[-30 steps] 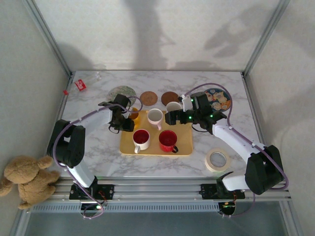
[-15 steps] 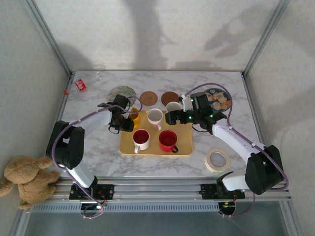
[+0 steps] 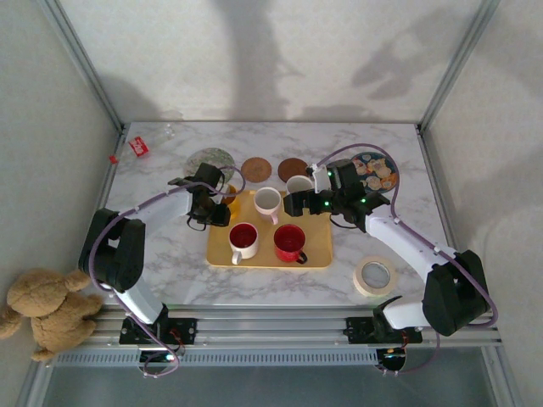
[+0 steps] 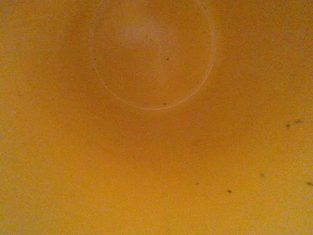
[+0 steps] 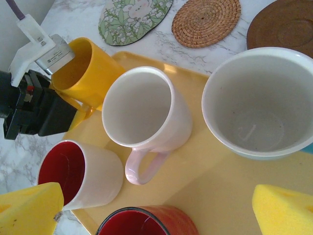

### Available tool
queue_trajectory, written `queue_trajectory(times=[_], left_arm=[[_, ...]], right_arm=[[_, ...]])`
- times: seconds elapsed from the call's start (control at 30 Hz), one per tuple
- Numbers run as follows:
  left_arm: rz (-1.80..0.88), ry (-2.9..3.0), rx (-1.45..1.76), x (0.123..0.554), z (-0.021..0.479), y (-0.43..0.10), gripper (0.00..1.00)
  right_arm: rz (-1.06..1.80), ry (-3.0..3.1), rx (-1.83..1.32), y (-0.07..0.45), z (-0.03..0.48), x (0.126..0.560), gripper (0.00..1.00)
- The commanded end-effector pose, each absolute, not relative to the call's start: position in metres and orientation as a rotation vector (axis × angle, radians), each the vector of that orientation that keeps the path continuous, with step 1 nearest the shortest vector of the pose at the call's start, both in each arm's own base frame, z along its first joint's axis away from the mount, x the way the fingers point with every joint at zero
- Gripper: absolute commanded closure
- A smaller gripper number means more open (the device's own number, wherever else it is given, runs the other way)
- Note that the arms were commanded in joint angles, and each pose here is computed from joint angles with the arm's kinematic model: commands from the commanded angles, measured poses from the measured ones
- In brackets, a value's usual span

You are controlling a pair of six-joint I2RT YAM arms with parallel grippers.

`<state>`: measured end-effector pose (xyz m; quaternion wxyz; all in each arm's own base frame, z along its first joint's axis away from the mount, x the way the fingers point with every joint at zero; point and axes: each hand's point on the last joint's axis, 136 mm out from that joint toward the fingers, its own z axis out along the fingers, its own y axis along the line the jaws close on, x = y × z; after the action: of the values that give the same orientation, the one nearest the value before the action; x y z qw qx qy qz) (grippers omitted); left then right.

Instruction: Place the cup by the coaster

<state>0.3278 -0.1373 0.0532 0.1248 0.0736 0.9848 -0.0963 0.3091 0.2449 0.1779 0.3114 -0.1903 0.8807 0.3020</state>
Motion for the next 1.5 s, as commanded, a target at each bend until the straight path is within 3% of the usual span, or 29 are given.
queue_trajectory(times=[0.0,0.3,0.67,0.77,1.47], left_arm=[[-0.268,2.837,0.212,0.328,0.059,-0.136,0.71],[-0.252,2.793,0.228,0.332,0.073,-0.135,0.77],[-0.241,2.779,0.23,0.336,0.077,-0.135,0.92],[-0.253,2.76,0.229,0.34,0.086,-0.138,1.0],[-0.18,2.455,0.209,0.427,0.209,-0.144,1.0]], right_arm=[[0.787,2.293,-0.505,0.248,0.19,0.311,0.01],[0.79,2.29,-0.499,0.251,0.19,0.314,0.01],[0.776,2.286,-0.494,0.25,0.19,0.316,0.01],[0.784,2.282,-0.494,0.251,0.192,0.317,0.01],[0.86,2.116,-0.527,0.275,0.257,0.338,0.01]])
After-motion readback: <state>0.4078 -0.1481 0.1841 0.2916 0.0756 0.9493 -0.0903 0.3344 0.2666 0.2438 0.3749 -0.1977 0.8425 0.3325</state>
